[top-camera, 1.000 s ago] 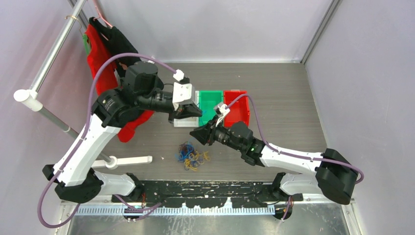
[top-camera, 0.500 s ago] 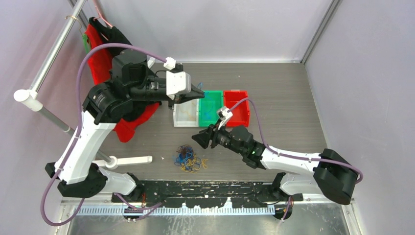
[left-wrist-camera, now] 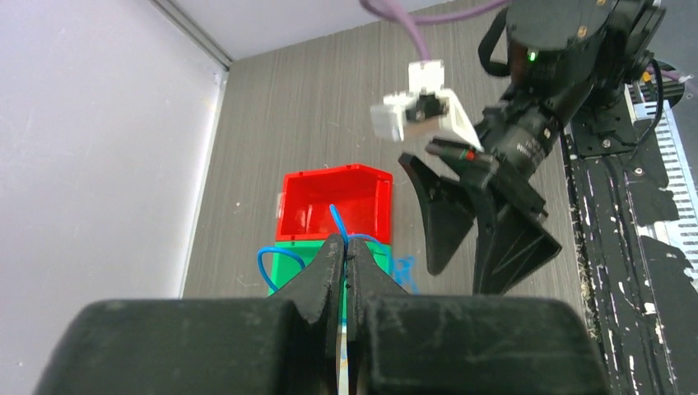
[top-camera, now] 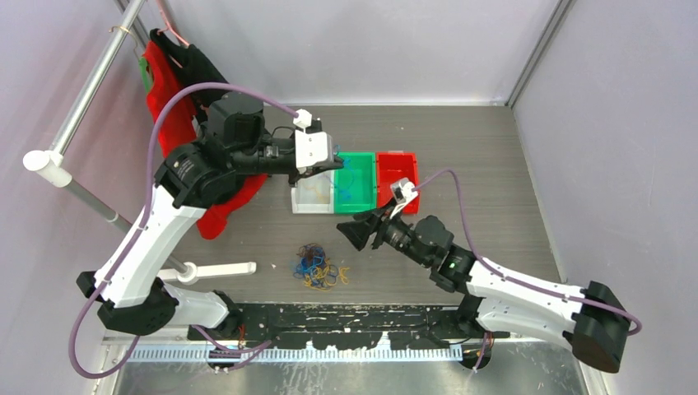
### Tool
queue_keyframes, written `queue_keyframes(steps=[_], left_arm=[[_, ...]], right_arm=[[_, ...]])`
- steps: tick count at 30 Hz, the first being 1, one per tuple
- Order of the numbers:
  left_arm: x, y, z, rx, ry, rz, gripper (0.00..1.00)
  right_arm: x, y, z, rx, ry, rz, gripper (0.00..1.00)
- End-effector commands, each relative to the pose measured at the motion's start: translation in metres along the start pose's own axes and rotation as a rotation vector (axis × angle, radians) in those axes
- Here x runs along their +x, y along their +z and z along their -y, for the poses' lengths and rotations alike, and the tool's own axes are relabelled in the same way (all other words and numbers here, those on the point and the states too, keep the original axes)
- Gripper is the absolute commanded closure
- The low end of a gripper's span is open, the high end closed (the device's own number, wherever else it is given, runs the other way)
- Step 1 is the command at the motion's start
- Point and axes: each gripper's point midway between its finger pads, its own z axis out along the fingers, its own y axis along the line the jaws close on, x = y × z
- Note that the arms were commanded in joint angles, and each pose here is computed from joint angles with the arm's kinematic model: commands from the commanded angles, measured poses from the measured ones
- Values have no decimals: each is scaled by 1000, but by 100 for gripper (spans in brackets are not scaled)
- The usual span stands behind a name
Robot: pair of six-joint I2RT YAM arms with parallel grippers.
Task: Untangle the cables
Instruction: Untie the cable, then place the cable in the bin.
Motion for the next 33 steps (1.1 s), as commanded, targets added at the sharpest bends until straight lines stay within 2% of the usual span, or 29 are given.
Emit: queue_keyframes(steps=[1, 5, 12, 15, 17, 20, 26, 28, 30, 33], left_arm=[[-17, -8, 3, -8, 31, 59, 100], [-14, -7, 7, 9, 17, 60, 100], [-13, -6, 12, 28, 5, 64, 100], [-13, -5, 14, 39, -3, 68, 100], [-13, -6, 15, 45, -7, 71, 100], [-12, -5, 18, 53, -14, 71, 100], [-5, -4, 23, 70, -27, 54, 100], [4, -1, 22, 65, -26, 31, 99], [18, 3, 20, 49, -29, -10, 83], [41, -4, 19, -6, -6, -89, 49]], right_arm=[[-52, -11, -13, 27, -88, 112, 28], [-80, -18, -24, 31, -153, 144, 27], [-109, -9, -60, -74, -198, 143, 28], [-124, 0, -59, -34, -221, 158, 30], [-132, 8, -46, 45, -237, 149, 36], [-138, 16, -37, 67, -248, 141, 46], [-147, 21, -32, 39, -230, 143, 84], [-149, 20, -24, 59, -220, 144, 90], [-150, 21, -10, 101, -211, 141, 92], [-146, 24, 23, 198, -184, 98, 95]])
